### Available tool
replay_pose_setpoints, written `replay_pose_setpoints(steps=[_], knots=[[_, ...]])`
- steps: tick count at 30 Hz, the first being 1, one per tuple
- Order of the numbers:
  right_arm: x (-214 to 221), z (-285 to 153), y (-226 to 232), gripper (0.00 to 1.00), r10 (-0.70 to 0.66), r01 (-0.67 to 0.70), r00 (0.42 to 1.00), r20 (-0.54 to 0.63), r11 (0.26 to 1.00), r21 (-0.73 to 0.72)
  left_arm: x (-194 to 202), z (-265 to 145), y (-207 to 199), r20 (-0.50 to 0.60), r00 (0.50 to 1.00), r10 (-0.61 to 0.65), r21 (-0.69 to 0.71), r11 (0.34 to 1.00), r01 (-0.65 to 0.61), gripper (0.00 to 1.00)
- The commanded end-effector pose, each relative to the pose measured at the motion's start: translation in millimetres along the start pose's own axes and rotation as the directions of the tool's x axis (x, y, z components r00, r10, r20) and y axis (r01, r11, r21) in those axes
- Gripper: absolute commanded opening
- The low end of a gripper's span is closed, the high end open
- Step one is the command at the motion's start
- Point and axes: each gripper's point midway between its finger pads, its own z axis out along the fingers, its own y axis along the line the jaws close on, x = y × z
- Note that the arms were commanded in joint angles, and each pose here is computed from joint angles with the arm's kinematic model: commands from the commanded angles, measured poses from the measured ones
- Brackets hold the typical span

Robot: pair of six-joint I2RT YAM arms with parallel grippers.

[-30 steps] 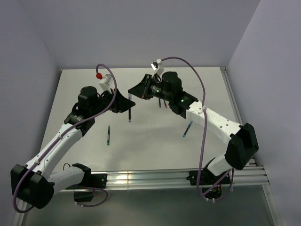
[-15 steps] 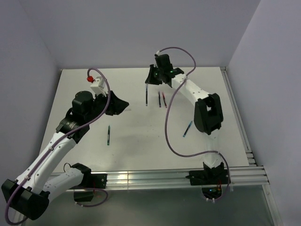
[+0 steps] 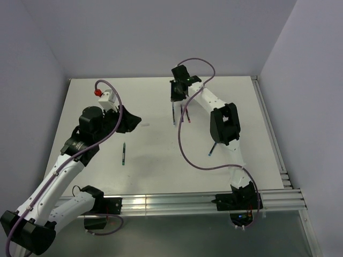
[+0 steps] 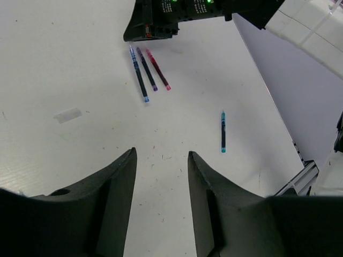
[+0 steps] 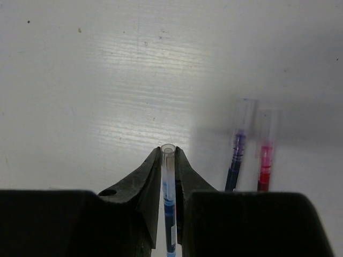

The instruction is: Insert the pens into the pen caps

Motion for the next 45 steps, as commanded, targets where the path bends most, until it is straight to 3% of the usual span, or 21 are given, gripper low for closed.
replay_pose_setpoints(steps=[1,10,24,28,33,36,40,42,45], knots=[[-5.3,1.9,-10.9,0.0,-0.03,0.03,1.0,0.006,0.999,0.042,-8.6,-2.1,3.2,0.047,0.999,0.016,-0.003,1.0,-0.016,0.47],[-7.7,15.1,-18.9,0.01,-0.033,0.032,0.999,0.013,0.997,0.074,-6.4,-2.8,7.6,0.052,0.999,0.002,0.003,1.0,-0.002,0.49],[-16.5,13.0,-15.1,0.37,-0.037,0.035,0.999,0.033,0.998,0.06,-5.3,-2.2,9.0,0.046,0.999,-0.004,0.011,1.0,0.003,0.49],[-24.5,6.0,-13.2,0.41,-0.028,0.025,0.998,0.056,0.998,0.062,-5.7,-3.5,8.1,0.049,0.999,-0.002,0.014,1.0,0.002,0.49],[-36.1,-30.9,-16.8,0.4,-0.006,-0.005,0.994,0.106,0.995,0.104,-7.9,-5.9,7.5,0.058,0.998,0.0,0.014,1.0,-0.001,0.49],[-52.5,-87.8,-25.8,0.38,0.033,-0.064,0.979,0.201,0.986,0.154,-10.0,-9.1,6.5,0.069,0.998,-0.002,0.015,1.0,0.001,0.49],[-14.8,-145.6,-49.8,0.37,0.101,-0.145,0.973,0.209,0.967,0.208,-13.6,-14.8,2.8,0.083,0.997,-0.008,0.028,1.0,0.006,0.5],[28.2,-146.2,-72.6,0.36,0.147,-0.186,0.977,0.157,0.945,0.27,-14.1,-17.5,2.5,0.085,0.996,-0.01,0.024,1.0,0.008,0.5],[57.7,-171.3,-89.3,0.34,0.222,-0.269,0.958,0.181,0.916,0.297,-14.8,-19.3,0.5,0.086,0.996,-0.015,0.031,0.999,0.013,0.5]])
